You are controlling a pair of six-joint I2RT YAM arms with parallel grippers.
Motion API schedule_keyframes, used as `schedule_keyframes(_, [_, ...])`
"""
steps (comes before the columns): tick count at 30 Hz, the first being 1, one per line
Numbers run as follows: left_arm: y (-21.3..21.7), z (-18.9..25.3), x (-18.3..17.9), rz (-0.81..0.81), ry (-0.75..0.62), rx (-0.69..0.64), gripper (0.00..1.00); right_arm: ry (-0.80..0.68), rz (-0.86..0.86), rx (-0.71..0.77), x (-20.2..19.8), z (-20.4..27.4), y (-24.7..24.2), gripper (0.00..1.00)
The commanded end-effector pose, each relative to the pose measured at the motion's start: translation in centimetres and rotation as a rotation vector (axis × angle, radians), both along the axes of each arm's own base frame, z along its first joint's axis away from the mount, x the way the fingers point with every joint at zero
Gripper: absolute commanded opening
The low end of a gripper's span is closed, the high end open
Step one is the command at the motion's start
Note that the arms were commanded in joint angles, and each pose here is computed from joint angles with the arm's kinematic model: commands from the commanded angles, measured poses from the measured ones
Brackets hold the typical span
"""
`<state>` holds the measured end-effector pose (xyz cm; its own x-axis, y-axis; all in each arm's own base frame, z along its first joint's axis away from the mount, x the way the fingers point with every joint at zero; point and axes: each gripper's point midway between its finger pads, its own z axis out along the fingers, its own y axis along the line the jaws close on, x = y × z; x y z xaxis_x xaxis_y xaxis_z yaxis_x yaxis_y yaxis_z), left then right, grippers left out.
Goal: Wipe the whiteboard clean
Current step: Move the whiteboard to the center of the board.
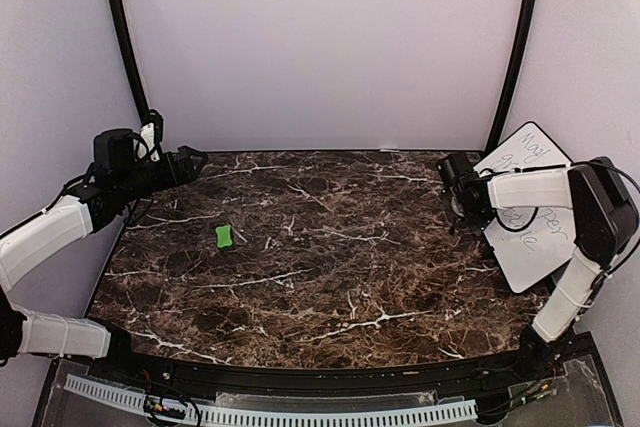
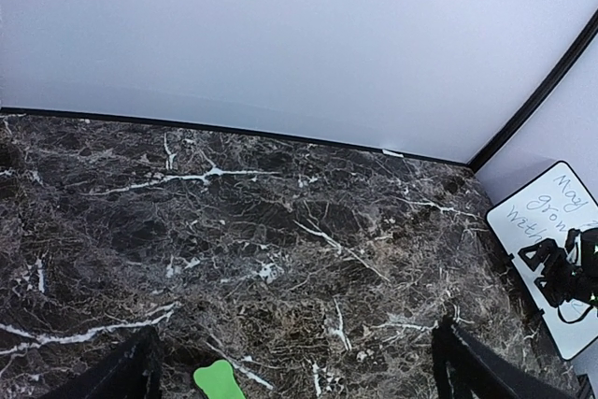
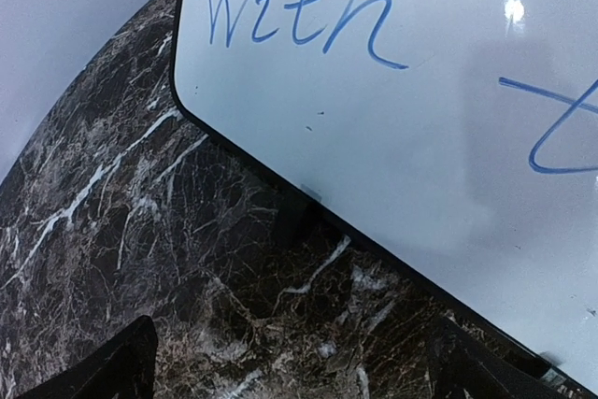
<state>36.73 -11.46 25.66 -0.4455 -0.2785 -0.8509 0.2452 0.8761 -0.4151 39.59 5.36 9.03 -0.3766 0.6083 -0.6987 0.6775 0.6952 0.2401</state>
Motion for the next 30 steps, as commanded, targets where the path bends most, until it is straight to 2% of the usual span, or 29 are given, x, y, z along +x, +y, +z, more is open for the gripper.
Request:
schedule_keyframes(1, [0.2, 0.9, -0.2, -0.002, -0.035, -0.024, 0.99, -0.077, -0.087, 0.022, 1.8, 0.6, 0.2, 0.95])
schedule_keyframes(7, [0.3, 0.9, -0.2, -0.003, -0.033, -0.033, 0.99, -0.045, -0.133, -0.005, 3.1, -0.8, 0.2, 0.93])
schedule_keyframes(13, [0.4, 0.9, -0.2, -0.003, -0.032, -0.039, 0.99, -0.049, -0.182, -0.001, 3.6, -1.9, 0.2, 0.86])
schedule_keyframes(21, [0.4, 0.8, -0.2, -0.004, -0.031, -0.043, 0.99, -0.029, -0.222, -0.033, 3.7, -2.8, -0.2, 0.83])
schedule_keyframes(25, [0.3, 0.7, -0.1, -0.009, -0.027, -0.046, 0.99, -0.018, -0.242, -0.057, 3.8, -3.1, -0.5, 0.76])
schedule_keyframes(30, [0.3, 0.6, -0.1, -0.01, -0.024, -0.048, 0.99, -0.008, -0.258, -0.079, 4.1, -3.1, -1.0, 0.74])
